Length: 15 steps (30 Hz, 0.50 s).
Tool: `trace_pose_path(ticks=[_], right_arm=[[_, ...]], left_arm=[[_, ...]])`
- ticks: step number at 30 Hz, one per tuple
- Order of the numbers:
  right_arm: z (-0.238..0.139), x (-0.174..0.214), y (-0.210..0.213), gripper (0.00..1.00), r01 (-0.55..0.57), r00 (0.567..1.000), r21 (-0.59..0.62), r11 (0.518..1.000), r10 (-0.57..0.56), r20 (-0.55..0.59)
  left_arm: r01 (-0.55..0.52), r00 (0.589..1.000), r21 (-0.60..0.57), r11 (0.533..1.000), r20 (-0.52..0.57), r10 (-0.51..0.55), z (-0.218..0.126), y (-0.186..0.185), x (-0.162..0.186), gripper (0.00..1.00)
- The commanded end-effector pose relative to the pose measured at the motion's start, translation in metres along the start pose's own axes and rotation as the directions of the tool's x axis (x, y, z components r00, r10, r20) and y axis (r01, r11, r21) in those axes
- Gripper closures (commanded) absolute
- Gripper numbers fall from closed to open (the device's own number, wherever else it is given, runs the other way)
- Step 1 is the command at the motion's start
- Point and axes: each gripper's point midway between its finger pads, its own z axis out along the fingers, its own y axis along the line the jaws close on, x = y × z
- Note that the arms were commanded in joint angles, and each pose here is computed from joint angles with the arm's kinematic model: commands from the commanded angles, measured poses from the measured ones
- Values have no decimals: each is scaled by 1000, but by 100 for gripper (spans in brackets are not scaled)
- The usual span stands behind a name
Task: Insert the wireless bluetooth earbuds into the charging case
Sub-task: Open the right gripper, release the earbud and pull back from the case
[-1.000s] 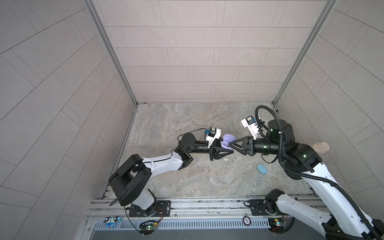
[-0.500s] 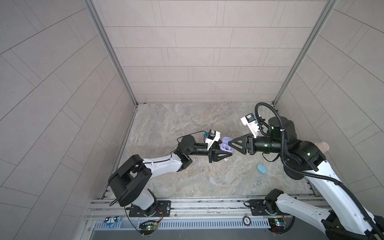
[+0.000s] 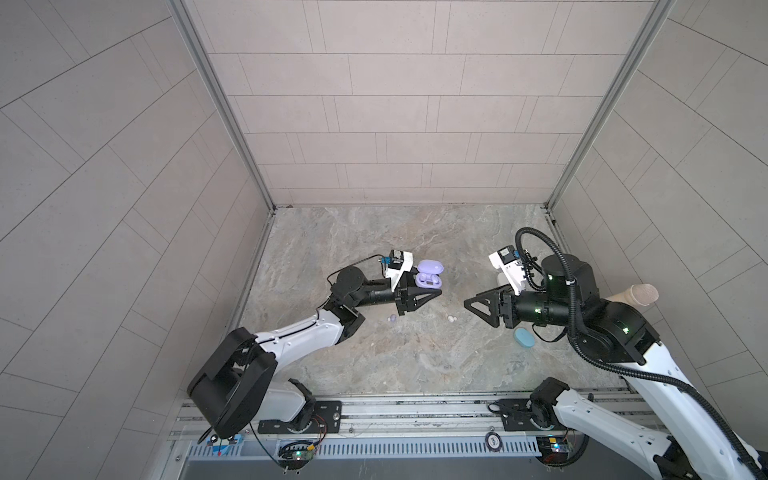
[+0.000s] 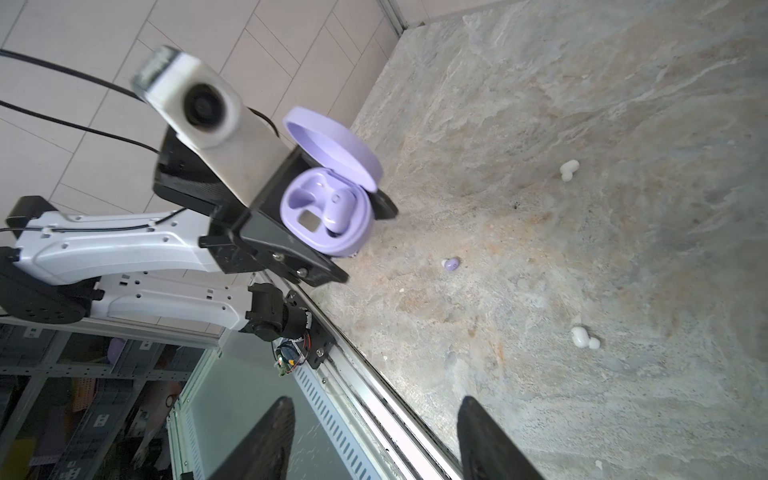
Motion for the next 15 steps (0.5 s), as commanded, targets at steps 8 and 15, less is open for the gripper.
trace_pose_path(ticks=[8,15], right_arm=[[89,50,-46,34,53,993,126,991,-39,-111],[152,80,-72,34,116,966,214,970,-59,-253]], left_arm=[[-58,998,-211,976,-14,57,-46,43,-30,92],[-55,998,-311,949,-13,54,-69,74,-41,92]])
